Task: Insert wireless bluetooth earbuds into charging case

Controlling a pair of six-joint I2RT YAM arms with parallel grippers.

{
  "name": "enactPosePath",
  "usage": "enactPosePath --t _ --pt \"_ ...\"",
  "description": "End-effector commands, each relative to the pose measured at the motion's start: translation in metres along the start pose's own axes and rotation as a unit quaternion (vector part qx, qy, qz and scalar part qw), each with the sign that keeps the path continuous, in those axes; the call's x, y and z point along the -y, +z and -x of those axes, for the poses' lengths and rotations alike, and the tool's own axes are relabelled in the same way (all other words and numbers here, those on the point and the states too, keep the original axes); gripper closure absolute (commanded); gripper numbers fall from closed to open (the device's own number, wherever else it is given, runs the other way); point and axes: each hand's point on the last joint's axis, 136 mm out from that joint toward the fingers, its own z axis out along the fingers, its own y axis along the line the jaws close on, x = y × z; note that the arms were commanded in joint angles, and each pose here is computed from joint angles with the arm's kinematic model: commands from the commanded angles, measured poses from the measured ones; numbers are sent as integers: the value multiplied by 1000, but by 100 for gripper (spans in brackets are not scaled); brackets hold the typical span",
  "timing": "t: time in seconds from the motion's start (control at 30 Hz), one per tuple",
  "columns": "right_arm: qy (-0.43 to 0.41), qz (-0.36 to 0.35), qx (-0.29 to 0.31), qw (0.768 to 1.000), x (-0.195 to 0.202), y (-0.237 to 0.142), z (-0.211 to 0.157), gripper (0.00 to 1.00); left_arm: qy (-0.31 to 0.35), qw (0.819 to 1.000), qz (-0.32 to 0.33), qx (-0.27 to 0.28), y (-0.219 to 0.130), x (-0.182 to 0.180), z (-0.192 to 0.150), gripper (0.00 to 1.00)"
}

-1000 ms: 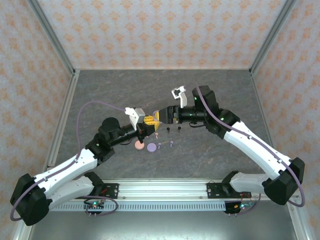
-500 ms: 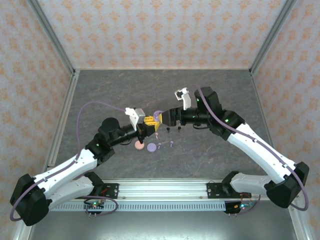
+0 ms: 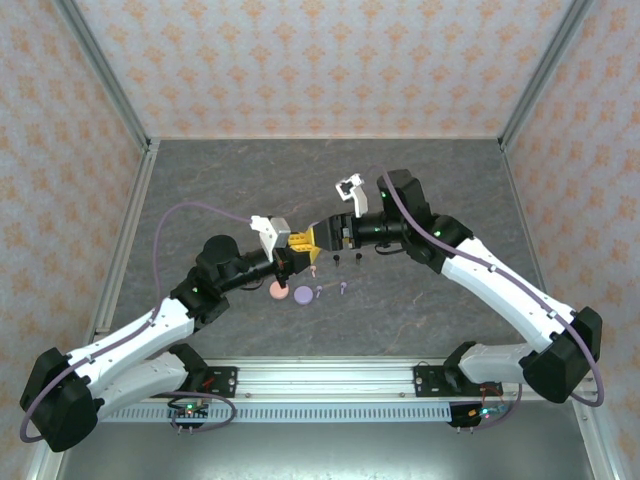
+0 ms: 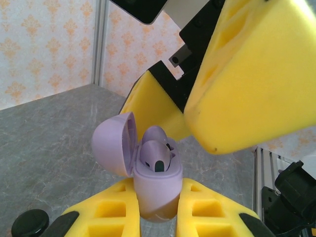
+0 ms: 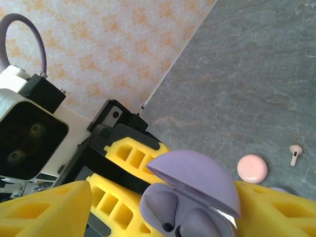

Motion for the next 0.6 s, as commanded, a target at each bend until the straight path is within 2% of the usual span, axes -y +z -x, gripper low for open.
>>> enactPosePath --t 0.0,0.43,0.57 --pt "-41 48 39 997 -33 -12 24 26 22 999 -23 26 0 13 19 100" --pt "-95 57 93 989 -49 -40 22 27 21 1000 -12 17 2 7 13 100" --pt "-89 24 89 992 -37 -42 16 27 19 1000 -6 19 2 5 13 100"
